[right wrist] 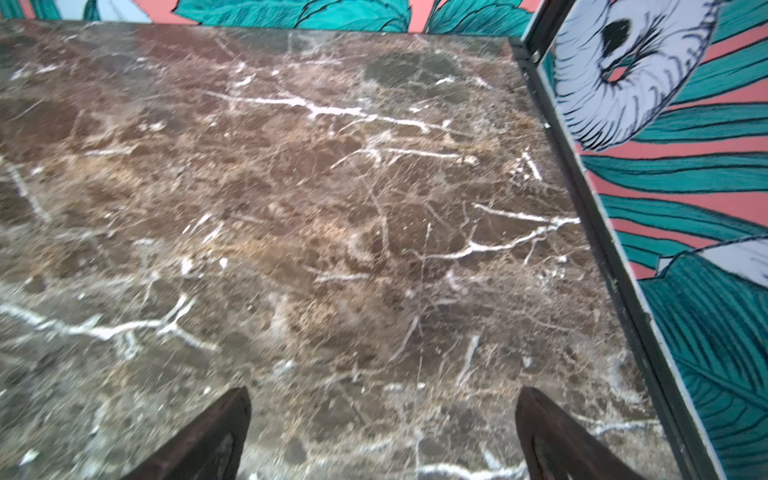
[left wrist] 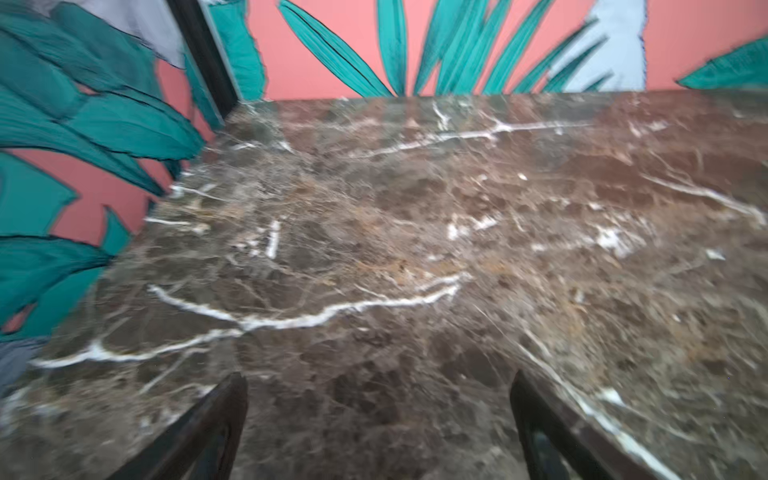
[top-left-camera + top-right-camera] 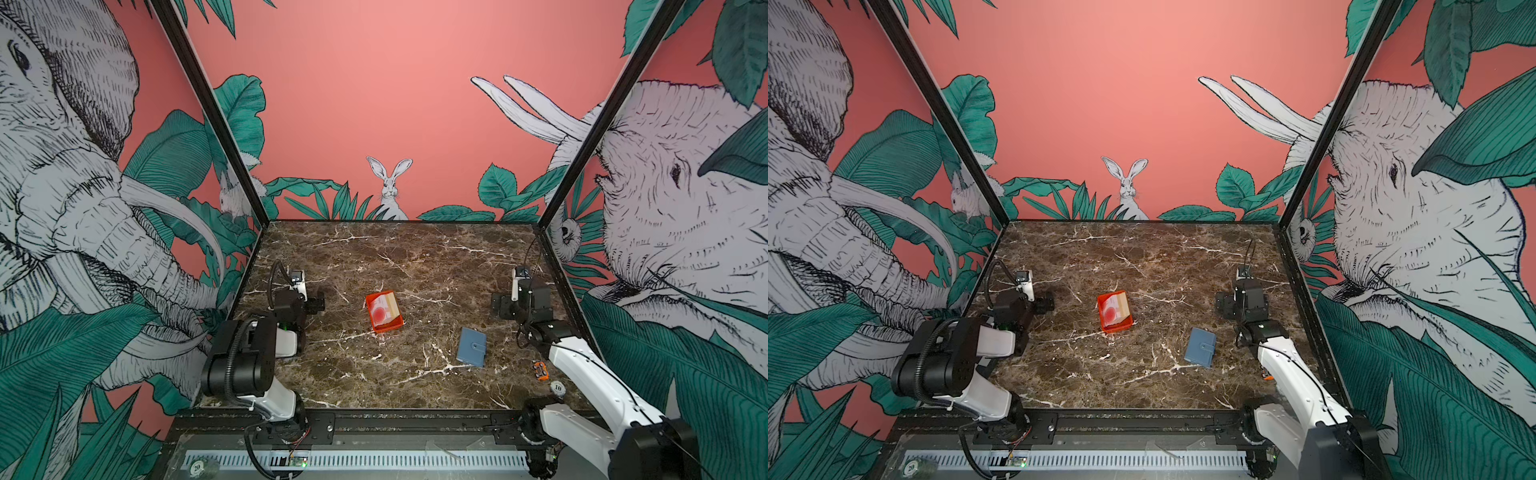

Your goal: Put the credit cards into the card holder

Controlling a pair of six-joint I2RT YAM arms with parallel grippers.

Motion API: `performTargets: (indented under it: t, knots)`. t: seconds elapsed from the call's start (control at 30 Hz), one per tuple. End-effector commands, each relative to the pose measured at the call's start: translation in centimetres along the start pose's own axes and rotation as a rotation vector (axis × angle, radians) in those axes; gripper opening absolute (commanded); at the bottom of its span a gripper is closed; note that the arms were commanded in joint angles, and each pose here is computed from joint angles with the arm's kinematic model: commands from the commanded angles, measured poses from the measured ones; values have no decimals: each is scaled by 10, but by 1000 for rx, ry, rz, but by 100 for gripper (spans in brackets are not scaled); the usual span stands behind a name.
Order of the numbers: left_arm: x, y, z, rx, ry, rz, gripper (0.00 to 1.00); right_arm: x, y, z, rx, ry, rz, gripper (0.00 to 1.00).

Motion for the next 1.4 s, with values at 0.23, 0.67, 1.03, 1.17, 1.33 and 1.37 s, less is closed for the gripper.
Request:
performTargets:
  t: [0.23, 0.67, 1.03, 1.17, 1.33, 1.37]
  knots:
    - [23, -15, -5, -89, -44, -71, 99, 8, -22, -32, -61, -184, 9, 98]
    - [23, -16, -5, -88, -50, -71, 99, 10, -26, -70, -68, -301, 2, 98]
    - [23, -15, -5, -84, -48, -72, 99, -4, -17, -90, -9, -289, 21, 98]
    - [23, -15, -5, -86, -48, -72, 99, -4, -16, -91, -6, -271, 33, 98]
    - [23, -15, -5, -86, -47, -71, 99, -4, -15, -91, 5, -266, 41, 98]
    - [23, -15, -5, -86, -48, -73, 99, -5, -13, -92, 16, -259, 49, 98]
Point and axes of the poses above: each gripper's point midway between its finger pads, its own z axis back along the fingers, its own y axis along the line the jaws close on, x = y × z, the point moved 3 cm from there along z, back along the fingers, and after that the axes turned 6 degrees about -z, right-handed, at the moved point
